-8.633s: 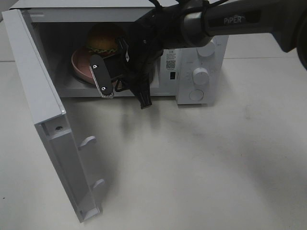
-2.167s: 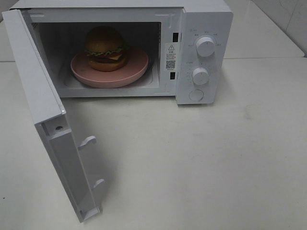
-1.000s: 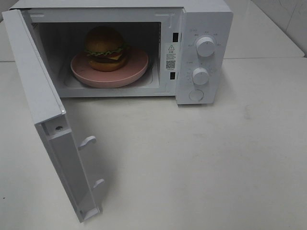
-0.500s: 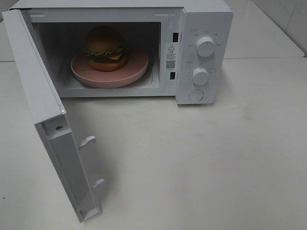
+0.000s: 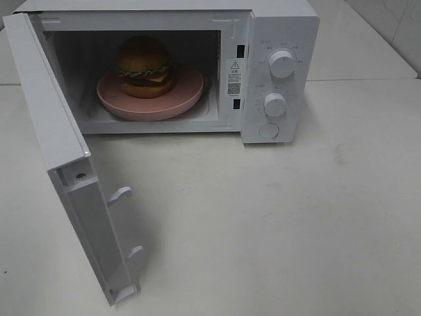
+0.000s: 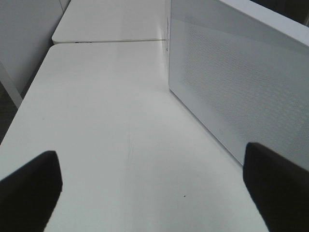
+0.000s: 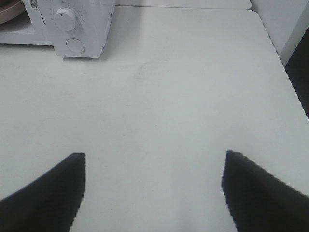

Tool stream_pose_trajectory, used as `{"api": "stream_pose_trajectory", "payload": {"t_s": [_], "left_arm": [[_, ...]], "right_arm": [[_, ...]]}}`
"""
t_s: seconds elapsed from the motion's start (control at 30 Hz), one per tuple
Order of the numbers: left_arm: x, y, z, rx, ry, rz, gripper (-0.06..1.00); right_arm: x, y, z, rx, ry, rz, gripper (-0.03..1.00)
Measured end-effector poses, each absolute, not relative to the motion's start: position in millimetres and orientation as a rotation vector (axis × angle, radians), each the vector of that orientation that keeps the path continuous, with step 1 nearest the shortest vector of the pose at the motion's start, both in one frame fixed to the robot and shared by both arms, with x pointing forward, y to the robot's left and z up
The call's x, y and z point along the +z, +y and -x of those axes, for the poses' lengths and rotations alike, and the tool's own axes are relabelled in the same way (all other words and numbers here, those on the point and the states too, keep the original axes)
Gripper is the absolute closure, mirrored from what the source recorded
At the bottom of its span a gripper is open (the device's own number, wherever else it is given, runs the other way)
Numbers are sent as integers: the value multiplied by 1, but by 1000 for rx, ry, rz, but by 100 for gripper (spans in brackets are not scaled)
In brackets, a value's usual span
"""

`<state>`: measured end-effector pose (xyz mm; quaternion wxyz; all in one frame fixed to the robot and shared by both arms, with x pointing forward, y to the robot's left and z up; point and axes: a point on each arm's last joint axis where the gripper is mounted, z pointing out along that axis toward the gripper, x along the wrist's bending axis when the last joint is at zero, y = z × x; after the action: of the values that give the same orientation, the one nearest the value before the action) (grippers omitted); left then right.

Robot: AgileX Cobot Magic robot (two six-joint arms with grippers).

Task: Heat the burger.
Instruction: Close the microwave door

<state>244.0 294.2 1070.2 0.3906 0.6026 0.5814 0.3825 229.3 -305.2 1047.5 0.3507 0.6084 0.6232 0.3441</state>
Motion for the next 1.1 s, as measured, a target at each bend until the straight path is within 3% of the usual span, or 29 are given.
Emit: {"api": "stream_pose_trajectory", "payload": {"t_s": [0.1, 0.13, 0.17, 0.2, 0.23, 0.3, 0.37, 0.4, 0.43, 0.47, 0.5, 0.53, 0.57, 0.6, 0.63, 1.1], "left_arm": [[1072, 295, -252, 960, 1491, -1540, 4], [1073, 295, -259, 954, 1502, -1546, 12], [1073, 295, -259, 954, 1502, -1546, 12], [1074, 296, -266, 947, 1511, -1550, 21], [1074, 296, -266, 947, 1511, -1550, 21], [1077, 297, -277, 945, 1519, -1548, 37], [1077, 297, -281, 944, 1521, -1548, 42], [1078, 298, -289, 944, 1526, -1547, 54], [1078, 298, -289, 944, 1526, -1547, 54], [1079, 299, -296, 943, 1531, -1546, 67], [1079, 299, -296, 943, 1531, -1546, 67], [1079, 299, -299, 943, 1533, -1546, 73], [1080, 300, -307, 947, 1536, -1545, 85], [1080, 300, -307, 947, 1536, -1545, 85], [1080, 301, -314, 950, 1536, -1541, 93], [1034, 307, -354, 1082, 1462, -1436, 94]], "right_arm": [[1048, -305, -229, 891, 1614, -1575, 22], [1048, -305, -229, 891, 1614, -1575, 22], [1048, -305, -229, 891, 1614, -1575, 22], [1048, -305, -229, 891, 1614, -1575, 22], [1048, -305, -229, 891, 1614, -1575, 22], [1048, -305, -229, 891, 1614, -1575, 22], [1048, -305, -229, 891, 1614, -1575, 22], [1048, -305, -229, 891, 1614, -1575, 22], [1048, -305, -229, 891, 1614, -1575, 22], [1048, -305, -229, 891, 1614, -1575, 22], [1048, -305, -229, 891, 1614, -1575, 22], [1048, -305, -229, 891, 1614, -1575, 22], [1048, -305, -229, 891, 1614, -1575, 22], [1048, -305, -229, 891, 1614, -1575, 22], [1048, -305, -229, 891, 1614, -1575, 22], [1047, -305, -229, 890, 1614, -1576, 22]]}}
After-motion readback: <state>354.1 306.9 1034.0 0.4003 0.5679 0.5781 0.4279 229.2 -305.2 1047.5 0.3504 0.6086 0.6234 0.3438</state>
